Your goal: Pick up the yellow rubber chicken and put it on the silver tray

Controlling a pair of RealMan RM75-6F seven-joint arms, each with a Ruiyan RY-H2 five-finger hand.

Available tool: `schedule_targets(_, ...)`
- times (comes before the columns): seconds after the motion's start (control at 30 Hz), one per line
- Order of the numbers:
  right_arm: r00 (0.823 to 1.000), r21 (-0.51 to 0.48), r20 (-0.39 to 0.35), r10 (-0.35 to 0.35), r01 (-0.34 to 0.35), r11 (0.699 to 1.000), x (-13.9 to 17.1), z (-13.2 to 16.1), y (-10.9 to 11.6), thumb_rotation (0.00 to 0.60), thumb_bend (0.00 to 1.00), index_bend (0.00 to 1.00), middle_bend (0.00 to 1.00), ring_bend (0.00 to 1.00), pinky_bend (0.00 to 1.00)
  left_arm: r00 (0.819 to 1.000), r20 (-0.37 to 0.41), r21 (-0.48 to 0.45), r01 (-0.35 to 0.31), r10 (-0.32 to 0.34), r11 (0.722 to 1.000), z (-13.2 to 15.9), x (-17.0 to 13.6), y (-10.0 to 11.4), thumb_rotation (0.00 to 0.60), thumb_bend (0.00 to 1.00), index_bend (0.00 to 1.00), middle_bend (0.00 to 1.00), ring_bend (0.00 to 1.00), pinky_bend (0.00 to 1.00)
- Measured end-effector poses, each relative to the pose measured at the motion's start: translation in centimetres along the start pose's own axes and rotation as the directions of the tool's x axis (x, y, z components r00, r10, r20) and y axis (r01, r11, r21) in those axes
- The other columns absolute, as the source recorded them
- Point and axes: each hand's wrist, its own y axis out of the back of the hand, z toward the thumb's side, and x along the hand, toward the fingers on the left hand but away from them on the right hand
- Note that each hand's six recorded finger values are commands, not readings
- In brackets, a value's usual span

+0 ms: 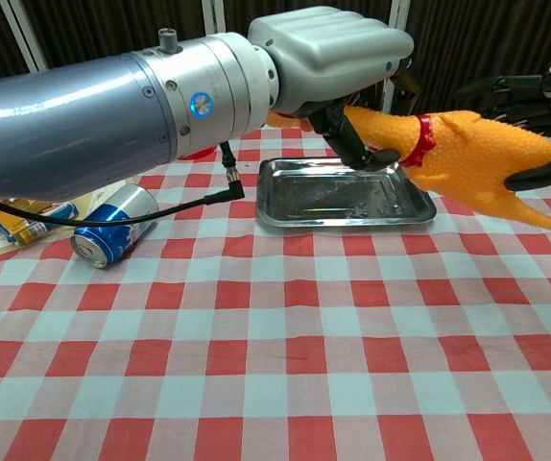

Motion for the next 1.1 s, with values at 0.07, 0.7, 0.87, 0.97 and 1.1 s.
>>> schedule_targets(0.07,1.000,-0.001,-0.003,-0.006,0.006,1.000,0.1,0.0,0.1,0.524,0.17,0.00,0.14,0.09,0.14,1.000,-0.002,-0.002,-0.002,0.002,1.000,-0.1,-0.1,-0.1,0.600,0.76,0.69,0.75,0.66,0.67)
schedule_targets(0.7,0.986,0.007,0.014,-0.164,0.164,0.986,3.7,-1.9,3.8,0.524,0.17,0.00,0.13,0.09,0.14,0.994,-0.098,-0.076,-0.050,0.042,0.996,-3.6,-1.3,-2.1,0.600,0.73,0.68,0.73,0.65,0.67)
schedule_targets(0.87,0.974,-0.005,0.038,-0.223,0.223,0.975,5.4,-3.1,5.3,0.524,0.17,0.00,0.13,0.09,0.14,0.987,-0.153,-0.109,-0.068,0.051,0.992,-5.9,-1.6,-3.6,0.600,0.73,0.68,0.73,0.65,0.67)
schedule_targets(0.97,0.969,-0.013,0.050,-0.242,0.243,0.970,6.1,-3.7,5.8,0.524,0.17,0.00,0.13,0.09,0.14,0.981,-0.187,-0.144,-0.080,0.053,0.986,-7.2,-1.5,-4.6,0.600,0.73,0.68,0.73,0.65,0.67)
schedule_targets(1.1,0.967,-0.018,0.063,-0.248,0.249,0.968,6.6,-4.2,5.8,0.524,0.17,0.00,0.13,0.09,0.14,0.971,-0.236,-0.200,-0.094,0.045,0.975,-8.5,-0.9,-6.1,0.600,0.73,0.67,0.73,0.65,0.67)
